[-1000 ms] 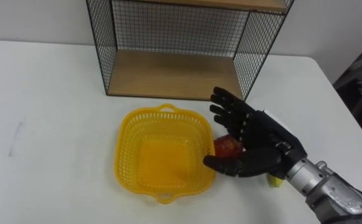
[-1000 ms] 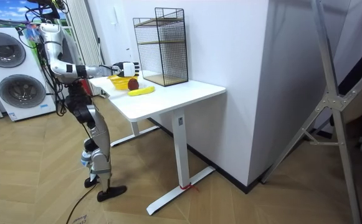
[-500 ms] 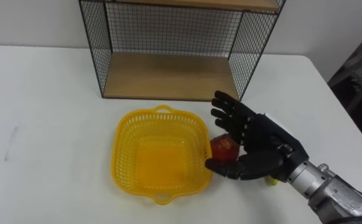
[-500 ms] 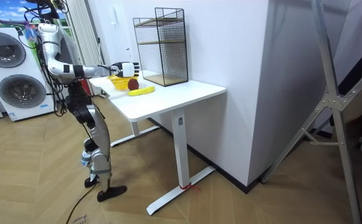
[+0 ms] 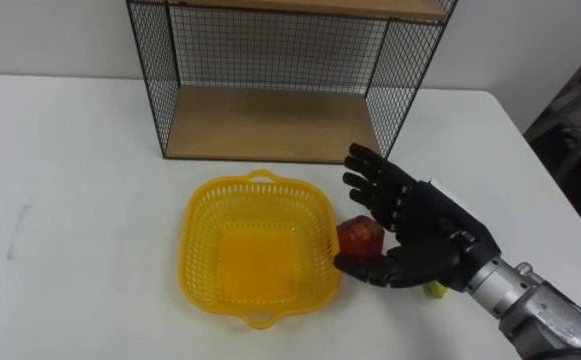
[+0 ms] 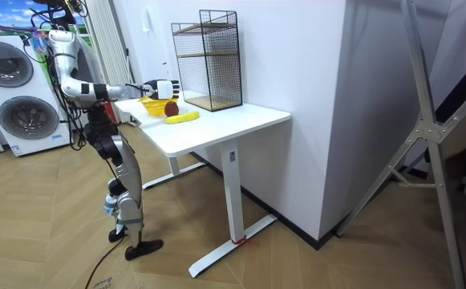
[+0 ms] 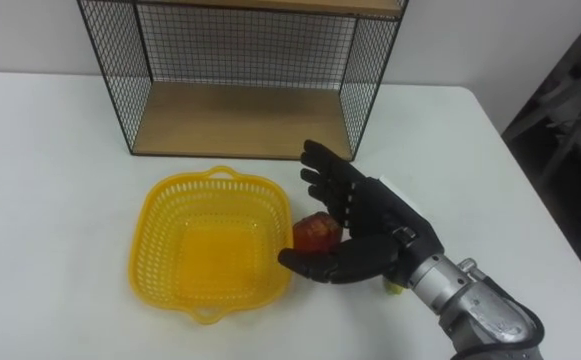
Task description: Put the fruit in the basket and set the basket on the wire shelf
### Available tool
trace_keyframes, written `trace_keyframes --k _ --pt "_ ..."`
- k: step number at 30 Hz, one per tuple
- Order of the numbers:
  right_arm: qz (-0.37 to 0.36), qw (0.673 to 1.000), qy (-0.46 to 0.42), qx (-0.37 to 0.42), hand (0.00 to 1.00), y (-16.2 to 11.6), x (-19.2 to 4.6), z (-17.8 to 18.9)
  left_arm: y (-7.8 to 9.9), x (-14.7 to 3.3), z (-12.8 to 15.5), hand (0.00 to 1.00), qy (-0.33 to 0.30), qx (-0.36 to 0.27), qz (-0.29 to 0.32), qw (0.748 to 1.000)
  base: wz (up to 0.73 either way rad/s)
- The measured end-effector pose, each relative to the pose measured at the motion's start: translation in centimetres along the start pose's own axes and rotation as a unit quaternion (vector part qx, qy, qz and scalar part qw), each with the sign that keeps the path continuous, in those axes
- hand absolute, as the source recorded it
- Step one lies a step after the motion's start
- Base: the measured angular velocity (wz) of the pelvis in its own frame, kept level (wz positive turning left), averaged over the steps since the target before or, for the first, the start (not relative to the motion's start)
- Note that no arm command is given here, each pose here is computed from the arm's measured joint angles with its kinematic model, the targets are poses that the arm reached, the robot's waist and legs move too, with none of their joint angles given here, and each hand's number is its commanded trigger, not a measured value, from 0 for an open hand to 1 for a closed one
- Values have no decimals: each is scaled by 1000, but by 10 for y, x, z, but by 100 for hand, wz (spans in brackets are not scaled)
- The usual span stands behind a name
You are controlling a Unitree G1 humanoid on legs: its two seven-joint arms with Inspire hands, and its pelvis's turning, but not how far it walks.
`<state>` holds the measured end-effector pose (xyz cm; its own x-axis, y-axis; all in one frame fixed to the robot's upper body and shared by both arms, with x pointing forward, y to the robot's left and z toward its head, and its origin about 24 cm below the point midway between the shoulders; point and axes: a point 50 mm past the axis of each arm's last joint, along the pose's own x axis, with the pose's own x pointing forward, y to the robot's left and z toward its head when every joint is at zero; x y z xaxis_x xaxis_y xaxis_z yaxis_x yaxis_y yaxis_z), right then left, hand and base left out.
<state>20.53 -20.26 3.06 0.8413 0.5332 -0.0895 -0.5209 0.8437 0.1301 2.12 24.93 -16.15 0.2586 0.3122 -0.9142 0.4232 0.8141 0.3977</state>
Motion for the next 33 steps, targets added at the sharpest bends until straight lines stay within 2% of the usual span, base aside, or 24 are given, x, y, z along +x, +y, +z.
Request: trace_keyframes --k 20,33 --pt "-14 1000 -1 -1 0 -4 -2 0 2 0 1 0 -1 -6 0 1000 0" --pt "-83 997 3 1 0 -21 -14 -1 5 1 2 0 -1 -13 4 1000 0"
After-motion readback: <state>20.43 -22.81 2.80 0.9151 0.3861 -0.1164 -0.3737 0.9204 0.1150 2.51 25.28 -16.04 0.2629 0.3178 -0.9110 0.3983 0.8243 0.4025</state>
